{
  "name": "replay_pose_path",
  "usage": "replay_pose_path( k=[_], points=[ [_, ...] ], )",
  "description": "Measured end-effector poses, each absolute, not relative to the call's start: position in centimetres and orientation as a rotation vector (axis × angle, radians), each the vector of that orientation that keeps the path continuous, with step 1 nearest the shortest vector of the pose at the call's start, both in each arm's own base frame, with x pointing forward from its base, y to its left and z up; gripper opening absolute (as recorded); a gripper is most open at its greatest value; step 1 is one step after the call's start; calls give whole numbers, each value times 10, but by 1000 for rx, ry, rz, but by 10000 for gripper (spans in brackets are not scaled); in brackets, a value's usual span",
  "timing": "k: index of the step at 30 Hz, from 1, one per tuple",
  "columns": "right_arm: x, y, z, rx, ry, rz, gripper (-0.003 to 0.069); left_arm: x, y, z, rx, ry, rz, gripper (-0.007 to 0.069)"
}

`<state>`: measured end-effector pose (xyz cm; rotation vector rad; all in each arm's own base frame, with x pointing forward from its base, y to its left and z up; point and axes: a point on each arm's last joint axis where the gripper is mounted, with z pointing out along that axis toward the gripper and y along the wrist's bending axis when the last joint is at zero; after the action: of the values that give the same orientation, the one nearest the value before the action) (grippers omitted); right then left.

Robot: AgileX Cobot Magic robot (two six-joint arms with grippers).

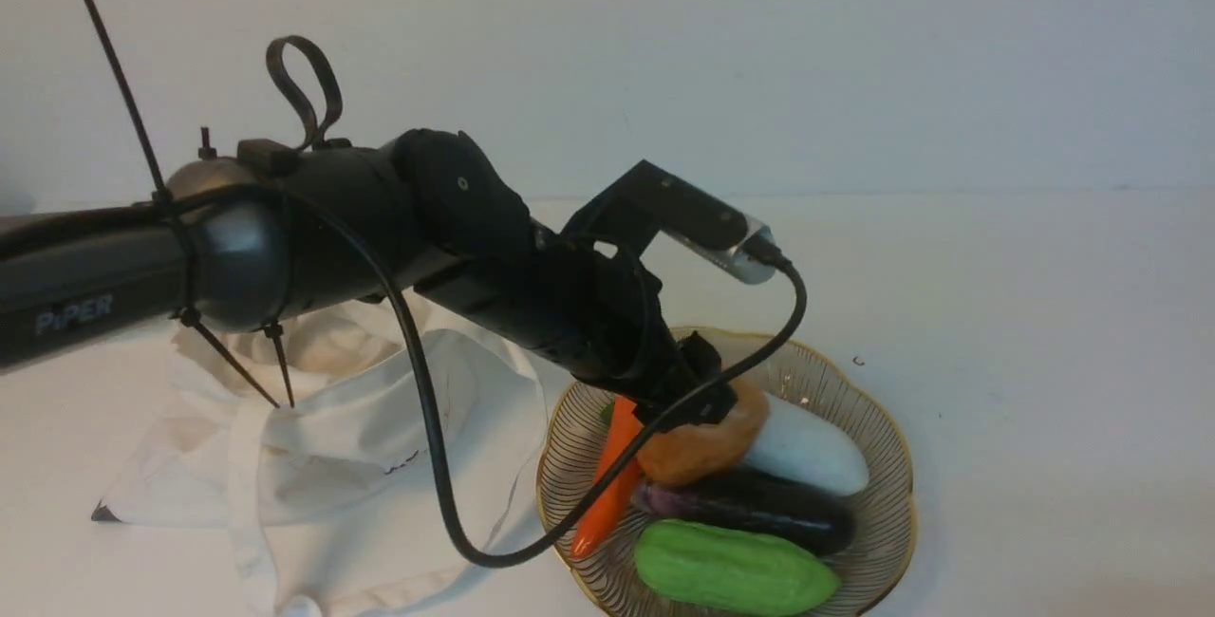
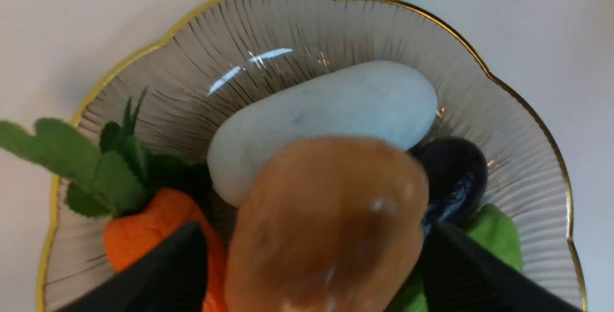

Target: Take vegetables from cloth bag on white table place on plate.

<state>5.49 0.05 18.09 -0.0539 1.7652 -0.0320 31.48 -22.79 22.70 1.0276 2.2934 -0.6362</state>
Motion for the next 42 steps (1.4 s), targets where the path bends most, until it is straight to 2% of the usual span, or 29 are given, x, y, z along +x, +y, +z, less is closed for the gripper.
replay_pose_path(
  k=[1,3,7,8,11,13,15,17,18,19,20,23,26,29,34,42],
  points=[
    [55,1,181,-54,1765,-32,-15,315,-228,228,1027,2291,-636,629],
    [55,1,181,-54,1765,-32,-15,315,-228,230,1040,2286,-633,670],
    [55,1,181,-54,1765,-32,-15,314,-226,245,1097,2257,-592,682],
    [55,1,181,-54,1765,-32,-15,310,-221,262,1129,2249,-545,668],
    [55,1,181,-54,1765,-32,-15,299,-207,300,1084,2255,-455,558],
    [55,1,181,-54,1765,-32,-15,288,-195,326,999,2260,-412,438],
    [55,1,181,-54,1765,-32,-15,274,-181,349,922,2261,-364,282],
    [55,1,181,-54,1765,-32,-15,264,-172,364,869,2257,-350,188],
    [55,1,181,-54,1765,-32,-15,242,-155,391,770,2225,-345,70],
    [55,1,181,-54,1765,-32,-15,242,-155,391,762,2231,-344,62],
    [55,1,181,-54,1765,-32,-15,223,-142,410,683,2196,-367,25],
    [55,1,181,-54,1765,-32,-15,186,-119,431,589,2099,-416,-3],
    [55,1,181,-54,1765,-32,-15,153,-99,431,548,2000,-437,-5],
    [55,1,181,-54,1765,-32,-15,123,-80,413,514,1916,-451,-5],
    [55,0,181,-54,1765,-33,-15,90,-61,384,481,1848,-492,-5],
    [55,0,181,-54,1765,-33,-15,56,-43,363,459,1789,-538,-5]
  ],
)
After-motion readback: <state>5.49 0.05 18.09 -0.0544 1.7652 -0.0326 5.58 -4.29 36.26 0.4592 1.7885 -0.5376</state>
